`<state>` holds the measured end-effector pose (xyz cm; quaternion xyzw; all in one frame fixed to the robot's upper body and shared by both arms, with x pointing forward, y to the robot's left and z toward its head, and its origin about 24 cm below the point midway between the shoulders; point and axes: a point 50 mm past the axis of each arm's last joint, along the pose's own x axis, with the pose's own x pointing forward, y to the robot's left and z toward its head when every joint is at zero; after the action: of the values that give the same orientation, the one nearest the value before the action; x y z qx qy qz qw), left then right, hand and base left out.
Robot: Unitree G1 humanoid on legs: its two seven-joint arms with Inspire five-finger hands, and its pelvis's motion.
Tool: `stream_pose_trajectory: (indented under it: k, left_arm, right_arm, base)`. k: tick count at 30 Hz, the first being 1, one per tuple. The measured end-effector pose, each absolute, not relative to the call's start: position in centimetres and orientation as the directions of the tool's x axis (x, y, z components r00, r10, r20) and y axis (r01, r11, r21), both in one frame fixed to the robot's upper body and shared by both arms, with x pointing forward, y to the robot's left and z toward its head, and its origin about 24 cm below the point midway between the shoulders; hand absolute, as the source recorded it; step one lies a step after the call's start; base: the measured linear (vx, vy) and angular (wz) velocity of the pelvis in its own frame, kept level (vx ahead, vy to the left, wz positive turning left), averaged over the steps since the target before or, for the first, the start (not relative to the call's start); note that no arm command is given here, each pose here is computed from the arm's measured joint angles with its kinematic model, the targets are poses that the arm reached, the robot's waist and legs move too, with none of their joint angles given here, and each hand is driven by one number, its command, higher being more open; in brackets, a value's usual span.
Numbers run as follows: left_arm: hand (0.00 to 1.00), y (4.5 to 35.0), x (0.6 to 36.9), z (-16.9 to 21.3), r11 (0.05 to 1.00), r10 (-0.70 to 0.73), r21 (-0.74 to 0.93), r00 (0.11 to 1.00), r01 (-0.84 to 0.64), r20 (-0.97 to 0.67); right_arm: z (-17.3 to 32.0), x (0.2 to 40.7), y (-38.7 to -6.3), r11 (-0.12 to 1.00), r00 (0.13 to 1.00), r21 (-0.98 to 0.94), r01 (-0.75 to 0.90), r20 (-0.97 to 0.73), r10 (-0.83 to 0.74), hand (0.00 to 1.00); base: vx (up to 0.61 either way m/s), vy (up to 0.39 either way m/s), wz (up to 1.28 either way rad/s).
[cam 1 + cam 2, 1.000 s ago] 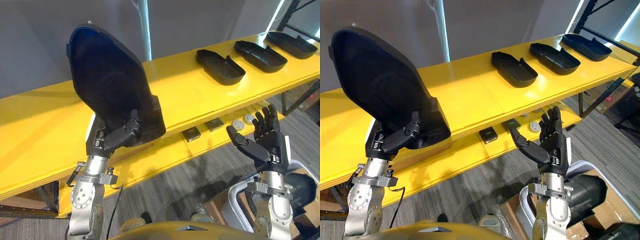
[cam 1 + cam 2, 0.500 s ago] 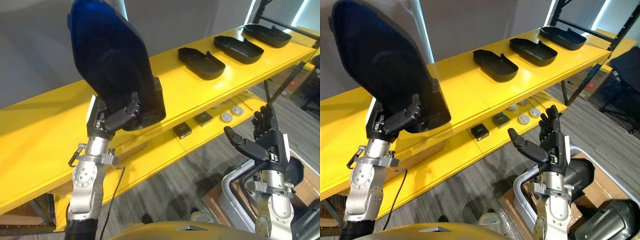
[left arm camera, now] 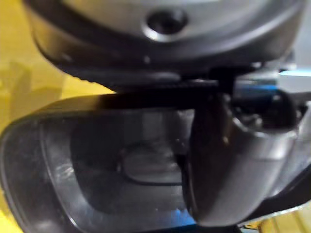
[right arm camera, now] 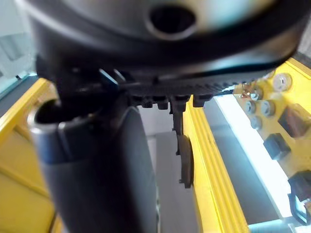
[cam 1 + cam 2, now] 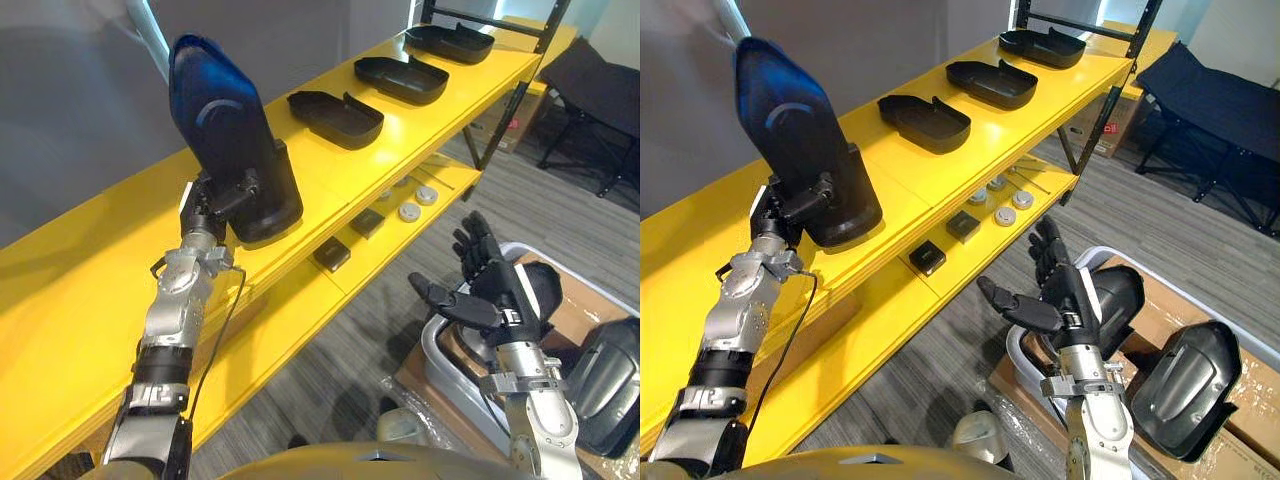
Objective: Walk over and take three plastic housings, then place them on the shelf
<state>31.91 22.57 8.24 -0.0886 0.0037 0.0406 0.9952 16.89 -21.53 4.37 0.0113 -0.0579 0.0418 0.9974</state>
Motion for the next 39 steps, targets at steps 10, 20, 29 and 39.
stream_pose_trajectory:
  k: [10,20,29,39]
  left_arm:
    - [0.00,23.5,33.2,7.5,0.935,0.120,-0.316,0.981,-0.163,-0.152]
    - [0.00,23.8,34.2,7.9,0.885,0.167,-0.403,0.968,-0.231,-0.188]
    - [1.00,24.3,35.6,11.1,0.902,0.244,-0.344,0.965,-0.261,-0.090]
    - [1.00,23.9,36.4,14.5,0.939,0.277,-0.218,0.960,-0.265,0.026]
  right_arm:
    - [3.7,16.7,-20.9,0.987,0.986,0.022,-0.157,0.051,0.156,1.00]
    - [3.5,16.6,-19.9,0.982,0.982,0.043,-0.186,0.043,0.184,1.00]
    - [5.9,18.1,-18.6,0.963,0.955,0.022,-0.269,0.134,0.264,1.00]
    - [5.9,18.4,-17.1,0.956,0.958,0.122,-0.266,0.148,0.247,1.00]
  base:
    - [-0.04,-0.008,-0.05]
    - [-0.01,-0.005,0.03]
    - [-0.05,-0.014,0.04]
    - [-0.01,-0.005,0.01]
